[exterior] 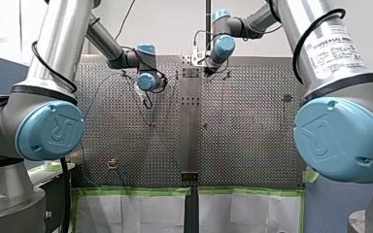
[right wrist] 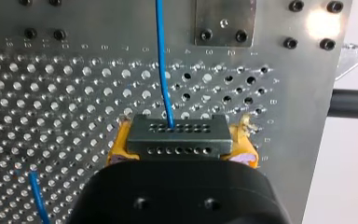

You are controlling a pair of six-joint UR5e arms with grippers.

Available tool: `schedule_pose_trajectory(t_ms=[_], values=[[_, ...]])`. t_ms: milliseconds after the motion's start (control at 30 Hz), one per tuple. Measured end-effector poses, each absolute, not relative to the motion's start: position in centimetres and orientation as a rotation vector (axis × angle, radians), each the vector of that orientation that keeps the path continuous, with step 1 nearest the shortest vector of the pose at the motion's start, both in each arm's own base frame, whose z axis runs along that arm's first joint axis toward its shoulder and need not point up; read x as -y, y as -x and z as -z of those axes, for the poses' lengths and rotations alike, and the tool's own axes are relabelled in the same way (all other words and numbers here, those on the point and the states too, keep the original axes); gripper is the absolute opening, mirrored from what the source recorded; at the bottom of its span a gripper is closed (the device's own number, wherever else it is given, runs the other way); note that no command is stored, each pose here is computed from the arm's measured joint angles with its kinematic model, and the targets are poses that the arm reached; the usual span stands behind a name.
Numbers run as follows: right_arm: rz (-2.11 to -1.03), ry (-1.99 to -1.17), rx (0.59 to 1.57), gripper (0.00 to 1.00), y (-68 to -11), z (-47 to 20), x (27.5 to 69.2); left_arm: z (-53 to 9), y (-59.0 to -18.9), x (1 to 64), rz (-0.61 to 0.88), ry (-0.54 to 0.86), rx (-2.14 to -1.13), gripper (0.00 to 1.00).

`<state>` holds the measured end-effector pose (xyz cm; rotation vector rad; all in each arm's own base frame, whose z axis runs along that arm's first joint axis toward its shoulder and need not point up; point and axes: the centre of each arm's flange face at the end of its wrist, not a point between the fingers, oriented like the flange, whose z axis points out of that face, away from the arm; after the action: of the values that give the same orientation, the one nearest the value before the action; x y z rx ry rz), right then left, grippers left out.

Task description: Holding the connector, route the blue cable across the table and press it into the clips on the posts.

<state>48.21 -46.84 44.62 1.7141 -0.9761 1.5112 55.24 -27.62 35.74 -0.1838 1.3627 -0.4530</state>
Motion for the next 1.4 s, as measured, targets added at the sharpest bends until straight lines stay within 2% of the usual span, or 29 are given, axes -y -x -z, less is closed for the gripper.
schedule_pose_trajectory(t_ms=[133,167,200,267,300,333,367,400,433,733,1133,1400], values=[[-1.509,-1.713,0.979,0.0,-48.0,-44.6,47.1,-35.1,-55.5,27.6,0.449,0.185,-1.376,0.0],[-1.508,-1.713,0.979,0.0,-48.0,-44.5,47.1,-35.0,-55.5,27.6,0.448,0.185,-1.38,0.17],[-1.508,-1.713,0.979,0.0,-48.0,-44.5,47.1,-35.0,-55.5,27.6,0.447,0.185,-1.383,0.17],[-1.507,-1.714,0.98,0.0,-48.0,-44.5,47.1,-34.8,-55.4,27.7,0.443,0.184,-1.391,0.47],[-1.507,-1.715,0.98,0.0,-48.0,-44.5,47.1,-34.8,-55.4,27.7,0.441,0.183,-1.396,0.47],[-1.506,-1.715,0.981,0.0,-48.0,-44.5,47.1,-34.7,-55.3,27.7,0.438,0.182,-1.401,0.73],[-1.506,-1.715,0.982,0.0,-48.0,-44.5,47.1,-34.6,-55.2,27.7,0.434,0.18,-1.409,0.83],[-1.505,-1.715,0.983,0.0,-48.0,-44.5,47.1,-34.6,-55.2,27.7,0.431,0.178,-1.416,0.83],[-1.505,-1.715,0.984,0.0,-48.0,-44.5,47.1,-34.5,-55.1,27.8,0.428,0.175,-1.423,1.0],[-1.505,-1.715,0.988,0.0,-48.0,-44.5,47.1,-34.1,-53.9,27.8,0.392,0.15,-1.491,1.0],[-1.465,-1.685,1.019,0.0,-47.5,-44.4,47.3,-35.3,-49.2,28.1,0.414,0.112,-1.569,1.0],[-1.454,-1.675,1.03,0.0,-47.3,-44.4,47.3,-36.2,-45.9,28.3,0.463,0.094,-1.549,1.0]])
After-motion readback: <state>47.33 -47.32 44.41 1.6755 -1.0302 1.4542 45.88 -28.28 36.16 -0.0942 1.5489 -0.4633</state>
